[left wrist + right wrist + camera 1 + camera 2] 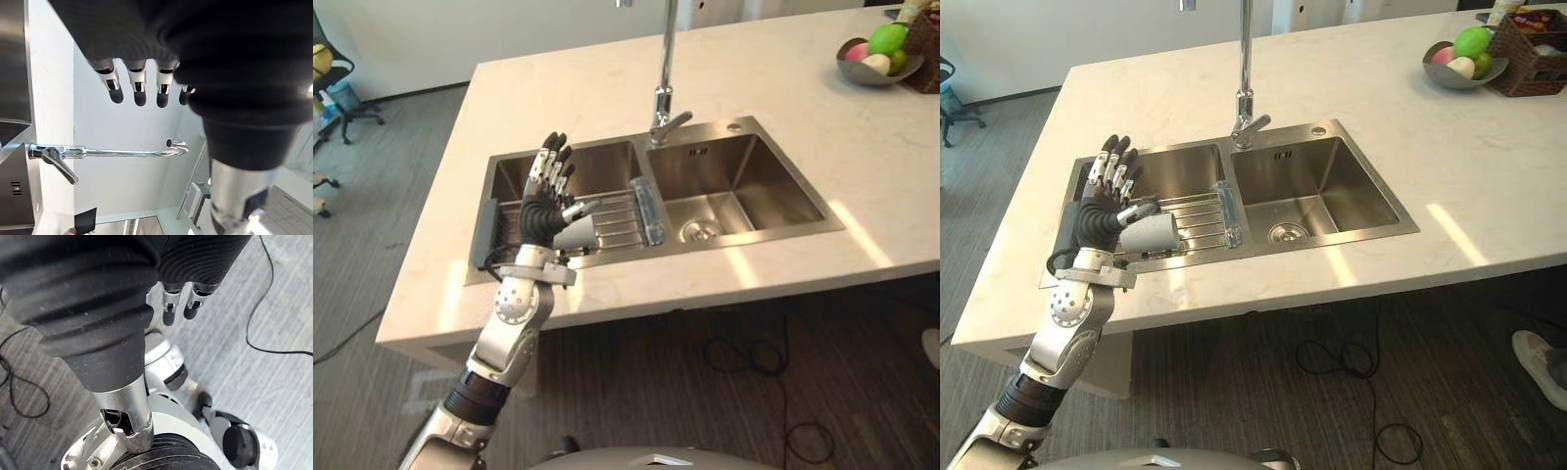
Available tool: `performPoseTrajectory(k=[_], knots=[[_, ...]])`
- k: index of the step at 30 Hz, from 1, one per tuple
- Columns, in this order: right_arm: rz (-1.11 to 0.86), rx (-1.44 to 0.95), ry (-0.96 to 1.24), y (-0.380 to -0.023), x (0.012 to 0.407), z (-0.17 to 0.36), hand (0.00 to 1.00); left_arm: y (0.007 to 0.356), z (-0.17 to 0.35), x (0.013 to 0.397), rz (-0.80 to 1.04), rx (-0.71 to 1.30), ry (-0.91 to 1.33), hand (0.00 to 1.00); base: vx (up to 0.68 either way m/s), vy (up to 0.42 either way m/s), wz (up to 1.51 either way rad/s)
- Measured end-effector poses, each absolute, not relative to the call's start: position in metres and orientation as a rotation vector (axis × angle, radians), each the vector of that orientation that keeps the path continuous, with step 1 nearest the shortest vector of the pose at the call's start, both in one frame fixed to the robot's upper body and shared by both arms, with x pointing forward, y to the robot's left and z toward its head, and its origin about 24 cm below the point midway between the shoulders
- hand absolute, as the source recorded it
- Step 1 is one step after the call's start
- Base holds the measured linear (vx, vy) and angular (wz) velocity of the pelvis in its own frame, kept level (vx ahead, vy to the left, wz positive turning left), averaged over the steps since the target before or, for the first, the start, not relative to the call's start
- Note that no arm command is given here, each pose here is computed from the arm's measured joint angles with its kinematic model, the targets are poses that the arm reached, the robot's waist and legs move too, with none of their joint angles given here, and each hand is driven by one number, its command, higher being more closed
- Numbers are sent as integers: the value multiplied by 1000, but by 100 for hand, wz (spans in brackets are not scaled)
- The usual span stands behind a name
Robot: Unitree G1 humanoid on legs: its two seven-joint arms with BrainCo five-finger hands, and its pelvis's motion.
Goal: Walk over to the sink, pick up the cup, carry it to the dishwasher, place the cup inside the dishwasher, then close the dishwasher door
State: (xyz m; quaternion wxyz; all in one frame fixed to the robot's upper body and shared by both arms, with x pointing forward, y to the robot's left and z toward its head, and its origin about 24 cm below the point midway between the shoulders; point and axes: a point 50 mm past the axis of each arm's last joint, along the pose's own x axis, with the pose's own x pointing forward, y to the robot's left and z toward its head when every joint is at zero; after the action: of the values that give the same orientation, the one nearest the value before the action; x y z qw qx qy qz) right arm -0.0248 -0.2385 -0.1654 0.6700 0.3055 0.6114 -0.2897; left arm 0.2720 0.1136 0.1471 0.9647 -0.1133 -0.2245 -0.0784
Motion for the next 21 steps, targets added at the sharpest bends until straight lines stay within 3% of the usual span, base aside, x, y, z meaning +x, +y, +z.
performPoseTrajectory(k=[9, 17, 21], knots=[[-723, 778, 1281, -239, -18, -166, 0, 146, 147, 281, 48, -176, -451, 0, -141, 39, -9], [-714, 746, 1243, -246, -15, -164, 0, 143, 175, 284, 37, -189, -588, 0, 14, 104, 26], [-749, 837, 1260, -223, -29, -169, 0, 150, 175, 291, 69, -167, -596, 0, 72, 18, 45]])
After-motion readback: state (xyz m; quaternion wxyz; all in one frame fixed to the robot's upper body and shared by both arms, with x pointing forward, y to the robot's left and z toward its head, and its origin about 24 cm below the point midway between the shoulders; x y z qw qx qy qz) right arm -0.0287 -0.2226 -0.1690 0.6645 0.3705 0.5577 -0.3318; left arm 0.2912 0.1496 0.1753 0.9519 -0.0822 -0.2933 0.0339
